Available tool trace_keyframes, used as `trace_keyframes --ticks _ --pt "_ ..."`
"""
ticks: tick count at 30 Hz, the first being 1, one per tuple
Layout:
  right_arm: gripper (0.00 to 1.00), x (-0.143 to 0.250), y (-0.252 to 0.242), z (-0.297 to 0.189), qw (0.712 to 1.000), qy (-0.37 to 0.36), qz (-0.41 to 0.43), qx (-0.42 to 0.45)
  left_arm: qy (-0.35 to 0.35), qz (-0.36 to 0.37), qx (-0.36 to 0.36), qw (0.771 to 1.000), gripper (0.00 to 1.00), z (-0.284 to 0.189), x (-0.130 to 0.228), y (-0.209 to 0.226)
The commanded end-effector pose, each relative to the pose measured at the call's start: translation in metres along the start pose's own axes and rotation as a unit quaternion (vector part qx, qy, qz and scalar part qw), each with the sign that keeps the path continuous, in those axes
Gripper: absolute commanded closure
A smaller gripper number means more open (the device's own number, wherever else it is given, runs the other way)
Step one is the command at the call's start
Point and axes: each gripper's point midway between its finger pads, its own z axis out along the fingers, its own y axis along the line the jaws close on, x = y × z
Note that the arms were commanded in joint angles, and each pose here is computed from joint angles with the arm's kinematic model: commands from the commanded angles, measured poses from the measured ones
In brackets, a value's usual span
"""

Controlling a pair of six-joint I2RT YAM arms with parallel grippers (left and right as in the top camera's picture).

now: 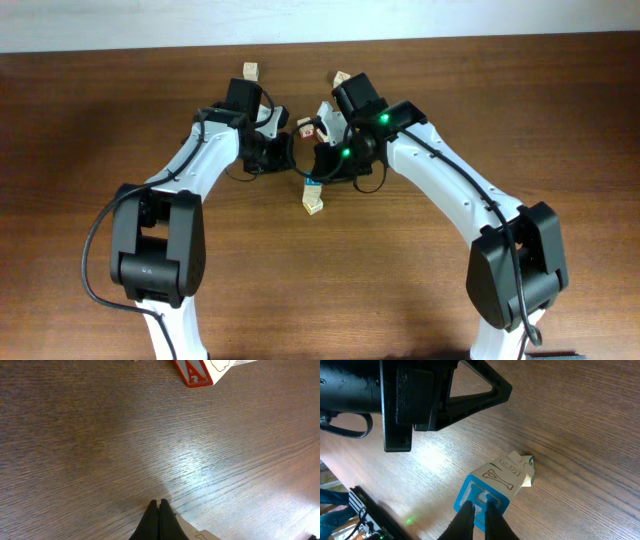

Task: Rotate 4 blocks

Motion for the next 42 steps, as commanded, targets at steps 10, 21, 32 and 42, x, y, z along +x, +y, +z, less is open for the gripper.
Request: trace_keyframes --ticks 10,21,32,42 --pt "0.86 -0.006 0.008 0.002 1.0 -0.001 -0.027 0.001 -0.008 0.006 0.003 1.0 1.0 -0.004 -0.006 -0.002" --pt "0.86 -0.034 0.015 -0.04 0.999 -0.037 -0.027 0.015 -0.006 0.006 0.002 1.0 1.0 -0.004 -0.005 -0.002" --pt "0.19 -0.057 -0.038 -0.199 0.98 -0.134 0.016 0.145 -0.112 0.054 -0.13 0.984 1.0 -0.122 -0.055 -0.001" --pt "0.02 -0.004 -0.041 -0.353 0.93 -0.262 0.056 0.253 -0.275 0.051 -0.242 0.929 0.01 -0.285 -0.046 -0.013"
